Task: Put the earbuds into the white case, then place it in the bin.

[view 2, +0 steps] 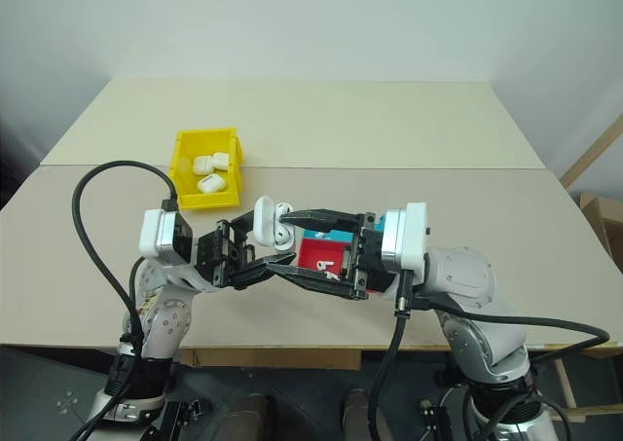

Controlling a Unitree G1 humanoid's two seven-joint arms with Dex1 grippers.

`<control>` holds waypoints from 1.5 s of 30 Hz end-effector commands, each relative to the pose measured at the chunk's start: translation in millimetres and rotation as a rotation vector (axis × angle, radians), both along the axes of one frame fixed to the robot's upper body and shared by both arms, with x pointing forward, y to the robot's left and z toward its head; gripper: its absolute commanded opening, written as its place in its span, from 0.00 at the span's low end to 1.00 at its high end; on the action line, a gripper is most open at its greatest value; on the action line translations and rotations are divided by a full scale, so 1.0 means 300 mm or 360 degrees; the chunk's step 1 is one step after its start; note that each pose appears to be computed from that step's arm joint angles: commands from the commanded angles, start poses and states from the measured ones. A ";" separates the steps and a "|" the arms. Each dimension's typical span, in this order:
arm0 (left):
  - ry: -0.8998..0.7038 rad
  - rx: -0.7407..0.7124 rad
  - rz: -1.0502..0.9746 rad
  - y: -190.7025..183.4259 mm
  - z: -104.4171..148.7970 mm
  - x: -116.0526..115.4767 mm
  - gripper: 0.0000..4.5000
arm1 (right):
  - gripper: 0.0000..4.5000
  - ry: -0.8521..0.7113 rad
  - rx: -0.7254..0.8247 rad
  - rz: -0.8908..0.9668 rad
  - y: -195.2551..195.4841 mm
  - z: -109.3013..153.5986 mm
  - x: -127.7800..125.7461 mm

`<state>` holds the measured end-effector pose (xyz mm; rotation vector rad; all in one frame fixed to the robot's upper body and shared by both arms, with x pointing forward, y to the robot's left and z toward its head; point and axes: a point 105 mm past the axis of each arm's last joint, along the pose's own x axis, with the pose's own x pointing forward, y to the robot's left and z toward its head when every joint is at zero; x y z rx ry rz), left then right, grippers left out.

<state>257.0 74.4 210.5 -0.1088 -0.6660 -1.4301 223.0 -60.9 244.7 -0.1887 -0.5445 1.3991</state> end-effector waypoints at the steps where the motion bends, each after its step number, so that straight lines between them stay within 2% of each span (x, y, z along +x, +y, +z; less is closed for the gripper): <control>1: -0.0093 0.0006 0.0025 0.011 0.023 0.005 0.62 | 0.67 -0.0059 0.0039 -0.0036 -0.069 0.048 0.013; 5: -0.0083 0.0098 0.0062 0.016 0.006 0.033 0.62 | 0.67 -0.0114 -0.0131 -0.0027 -0.129 0.123 0.038; 7: -0.0055 0.0163 0.0096 0.013 -0.003 0.049 0.62 | 0.58 -0.0123 -0.0242 -0.0001 -0.132 0.174 0.053; 9: -0.0051 0.0207 0.0123 0.008 -0.004 0.064 0.62 | 0.46 -0.0129 -0.0472 -0.0012 -0.122 0.199 0.080; 11: -0.0059 0.0245 0.0145 0.004 -0.002 0.074 0.62 | 0.29 -0.0107 -0.0647 -0.0028 -0.108 0.213 0.105; 14: -0.0073 0.0324 0.0198 -0.005 -0.004 0.098 0.62 | 0.05 -0.0018 -0.0764 -0.0010 -0.068 0.262 0.134; 15: -0.0089 0.0335 0.0208 -0.008 -0.004 0.103 0.62 | 0.01 -0.0035 -0.0809 0.0005 -0.053 0.277 0.134; 20: -0.0143 0.0469 0.0261 -0.022 -0.014 0.125 0.62 | 0.01 -0.0123 -0.1056 0.0106 0.003 0.320 0.112; 23: -0.0162 0.0510 0.0266 -0.024 -0.012 0.132 0.62 | 0.01 -0.0139 -0.1183 0.0036 0.042 0.336 0.145; 26: -0.0185 0.0509 0.0273 -0.026 -0.007 0.137 0.62 | 0.01 -0.0185 -0.1313 -0.0022 0.076 0.323 0.179; 30: -0.0218 0.0500 0.0270 -0.028 -0.004 0.139 0.62 | 0.01 -0.0304 -0.1537 -0.0038 0.098 0.265 0.198; 35: -0.0230 0.0526 0.0281 -0.027 -0.013 0.141 0.62 | 0.01 -0.0398 -0.1570 0.0070 0.118 0.237 0.187; 45: -0.0248 0.0489 0.0265 -0.028 -0.006 0.133 0.62 | 0.01 -0.0499 -0.1643 0.0086 0.137 0.191 0.194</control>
